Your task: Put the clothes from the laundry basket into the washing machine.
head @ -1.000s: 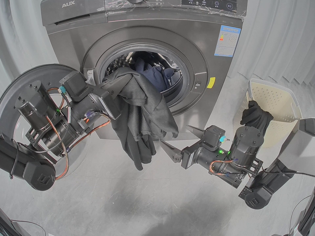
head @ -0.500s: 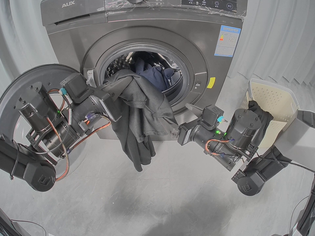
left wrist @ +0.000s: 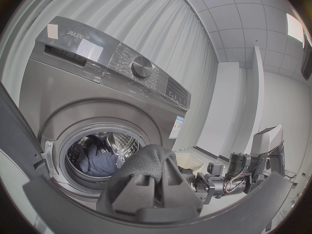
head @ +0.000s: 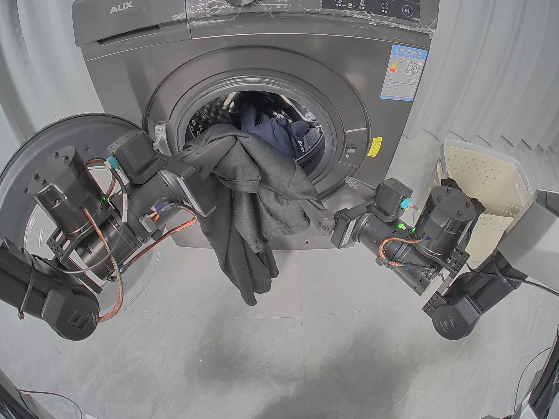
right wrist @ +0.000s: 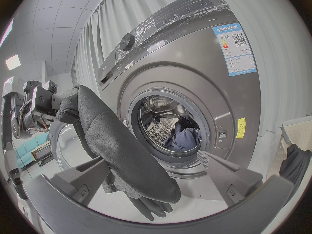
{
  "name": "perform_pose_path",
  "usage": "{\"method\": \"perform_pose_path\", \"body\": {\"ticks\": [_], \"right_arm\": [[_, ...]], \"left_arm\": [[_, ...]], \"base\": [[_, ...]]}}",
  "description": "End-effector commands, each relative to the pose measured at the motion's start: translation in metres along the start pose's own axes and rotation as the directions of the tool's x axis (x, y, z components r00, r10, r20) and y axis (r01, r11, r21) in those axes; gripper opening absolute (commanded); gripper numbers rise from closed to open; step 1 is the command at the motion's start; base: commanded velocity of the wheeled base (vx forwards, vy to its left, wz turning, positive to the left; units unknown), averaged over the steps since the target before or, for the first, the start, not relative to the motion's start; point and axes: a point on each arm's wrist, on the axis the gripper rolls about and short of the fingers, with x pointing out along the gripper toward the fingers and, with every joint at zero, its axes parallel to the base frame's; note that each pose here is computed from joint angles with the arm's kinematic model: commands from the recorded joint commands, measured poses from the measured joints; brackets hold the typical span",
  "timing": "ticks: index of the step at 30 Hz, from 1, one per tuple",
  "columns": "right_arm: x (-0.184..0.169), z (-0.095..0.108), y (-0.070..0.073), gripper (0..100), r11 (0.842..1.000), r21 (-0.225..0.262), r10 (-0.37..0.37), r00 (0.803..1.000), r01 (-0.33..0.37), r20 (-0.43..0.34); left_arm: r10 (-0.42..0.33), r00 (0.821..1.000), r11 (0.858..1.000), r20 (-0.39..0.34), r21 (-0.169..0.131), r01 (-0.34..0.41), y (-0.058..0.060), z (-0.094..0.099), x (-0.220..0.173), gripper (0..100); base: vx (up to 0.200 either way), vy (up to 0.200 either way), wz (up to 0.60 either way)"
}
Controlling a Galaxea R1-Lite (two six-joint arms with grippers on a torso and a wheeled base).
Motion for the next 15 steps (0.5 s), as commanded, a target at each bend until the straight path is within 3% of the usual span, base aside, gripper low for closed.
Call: {"method": "perform_pose_path", "body": {"ticks": [1, 8, 15], "right_arm": [[0.0, 0.002, -0.004, 100, 1.0, -0.002, -0.012, 1.0, 0.012, 0.004], [0.002, -0.002, -0.018, 100, 0.999, -0.009, -0.05, 0.999, 0.05, -0.005], [0.016, -0.015, -0.016, 100, 0.999, -0.008, -0.043, 0.999, 0.043, -0.01]], "left_arm": [[0.001, 1.0, 1.0, 0.0, 0.0, -0.001, 0.0, 0.0, 0.0, 0], [-0.001, 1.0, 1.0, 0.003, 0.001, 0.001, 0.0, 0.001, 0.0, 0], [-0.006, 1.0, 1.0, 0.003, -0.001, 0.006, -0.002, 0.001, 0.0, 0]], "base": [[0.0, 0.0, 0.0], [0.0, 0.0, 0.0], [0.0, 0.0, 0.0]]}}
